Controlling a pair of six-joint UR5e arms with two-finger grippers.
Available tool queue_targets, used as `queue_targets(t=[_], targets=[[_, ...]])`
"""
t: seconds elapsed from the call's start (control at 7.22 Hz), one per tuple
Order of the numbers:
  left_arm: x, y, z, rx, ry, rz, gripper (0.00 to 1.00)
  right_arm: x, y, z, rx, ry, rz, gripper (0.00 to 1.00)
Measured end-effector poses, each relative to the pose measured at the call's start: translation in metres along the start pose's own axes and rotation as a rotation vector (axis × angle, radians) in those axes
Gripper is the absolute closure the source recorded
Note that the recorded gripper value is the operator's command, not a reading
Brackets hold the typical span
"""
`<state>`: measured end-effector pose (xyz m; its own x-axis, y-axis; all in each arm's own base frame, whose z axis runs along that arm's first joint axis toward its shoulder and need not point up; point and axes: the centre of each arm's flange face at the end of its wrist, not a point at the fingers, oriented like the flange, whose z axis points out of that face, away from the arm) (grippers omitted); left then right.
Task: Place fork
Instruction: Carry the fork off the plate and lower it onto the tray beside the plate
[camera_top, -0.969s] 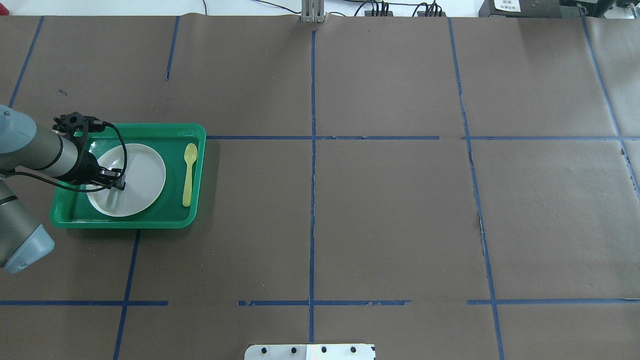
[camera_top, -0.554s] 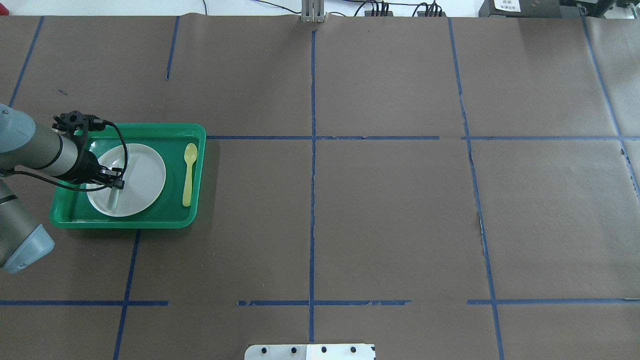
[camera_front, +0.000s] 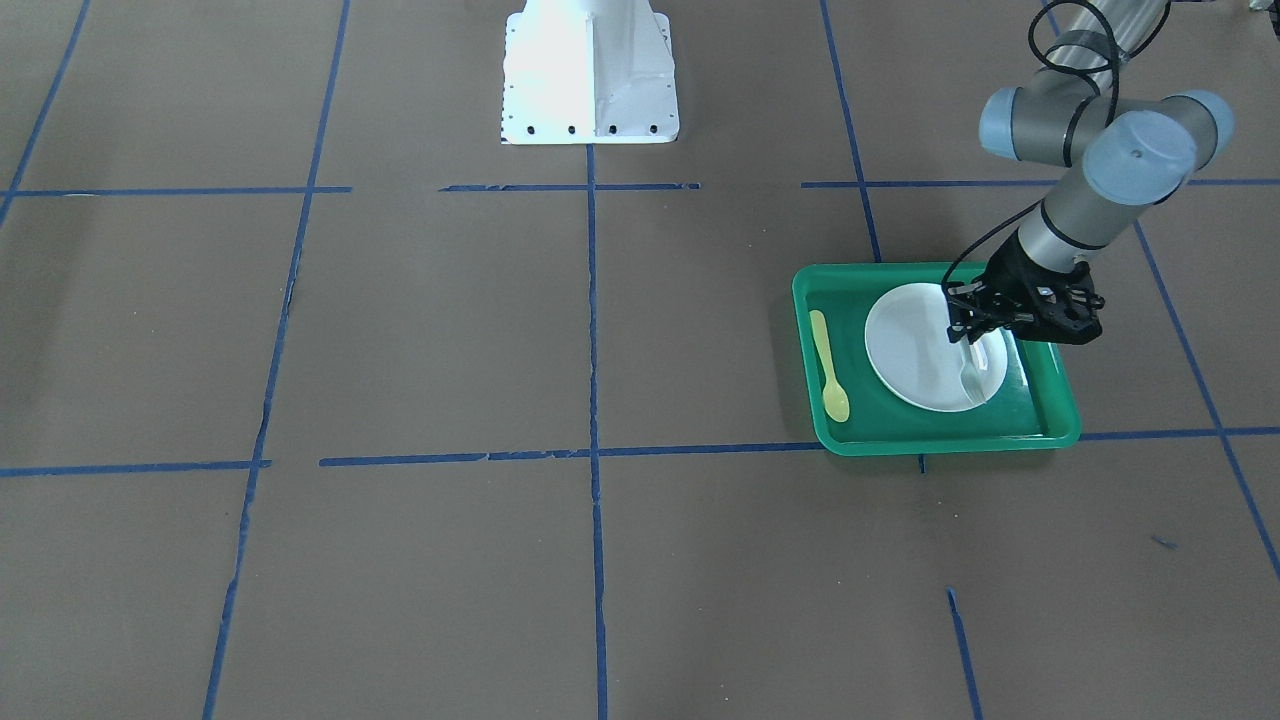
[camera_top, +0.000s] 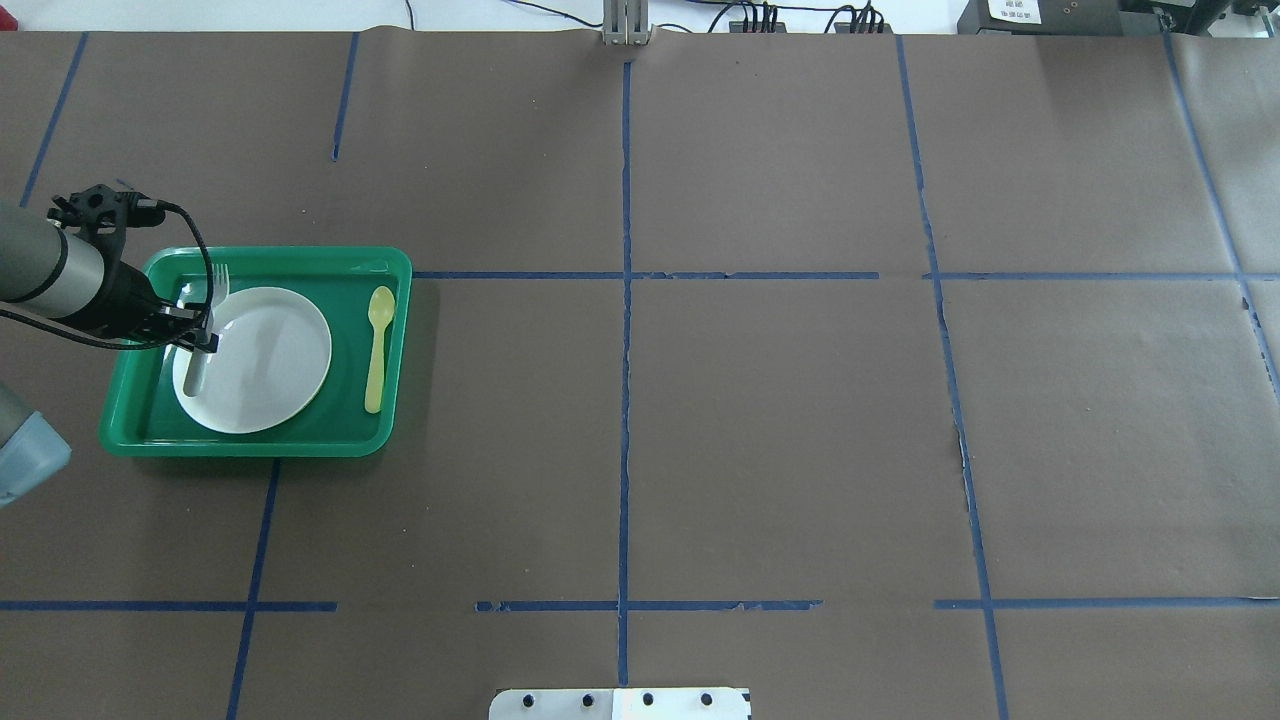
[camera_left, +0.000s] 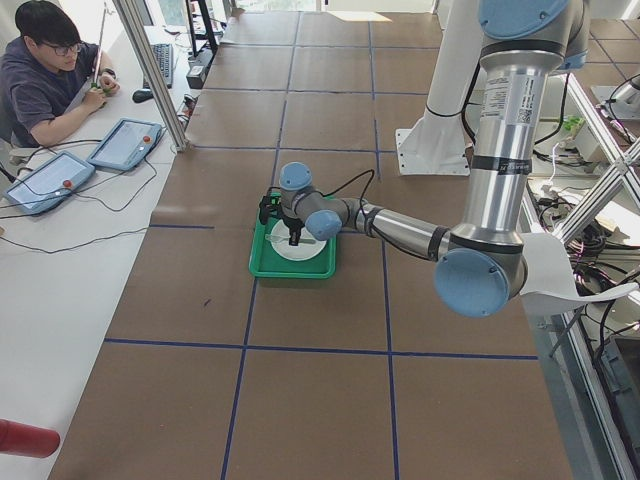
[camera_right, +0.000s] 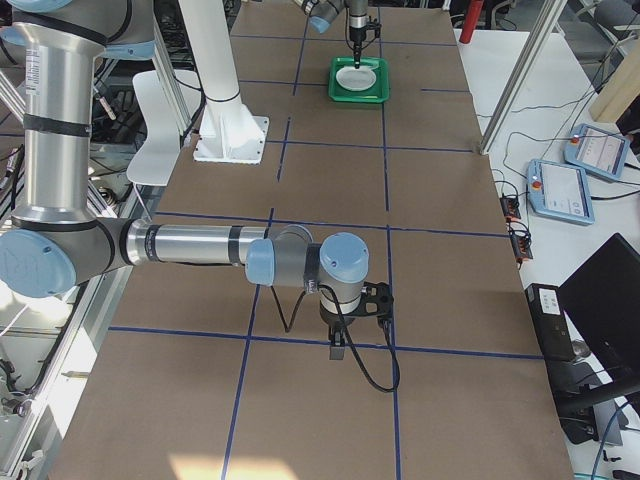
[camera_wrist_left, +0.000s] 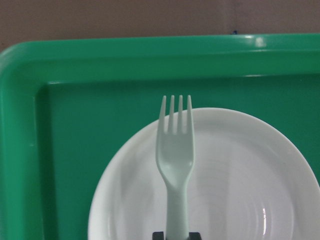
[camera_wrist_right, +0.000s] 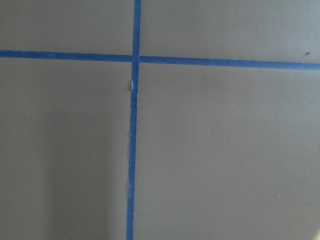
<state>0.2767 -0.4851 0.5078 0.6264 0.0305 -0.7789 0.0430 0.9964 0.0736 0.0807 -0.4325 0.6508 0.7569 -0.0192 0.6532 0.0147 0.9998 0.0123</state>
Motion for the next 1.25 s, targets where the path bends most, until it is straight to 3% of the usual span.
queue_targets(t=[0.69,0.83,0.97,1.25], targets=[[-0.047,0.003,0.016,-0.032,-0.048,-0.016,1.0,0.0,0.0,0.0,0.0,0.0,0.0,0.0],[-0.052,0.005,0.018,-0.037,-0.054,-0.01,0.57,0.0,0.0,0.0,0.0,0.0,0.0,0.0],[-0.055,0.006,0.019,-0.04,-0.058,-0.009,0.01,0.0,0.0,0.0,0.0,0.0,0.0,0.0],[-0.055,0.007,0.019,-0.04,-0.059,-0.007,0.0,0.0,0.0,0.0,0.0,0.0,0.0,0.0]])
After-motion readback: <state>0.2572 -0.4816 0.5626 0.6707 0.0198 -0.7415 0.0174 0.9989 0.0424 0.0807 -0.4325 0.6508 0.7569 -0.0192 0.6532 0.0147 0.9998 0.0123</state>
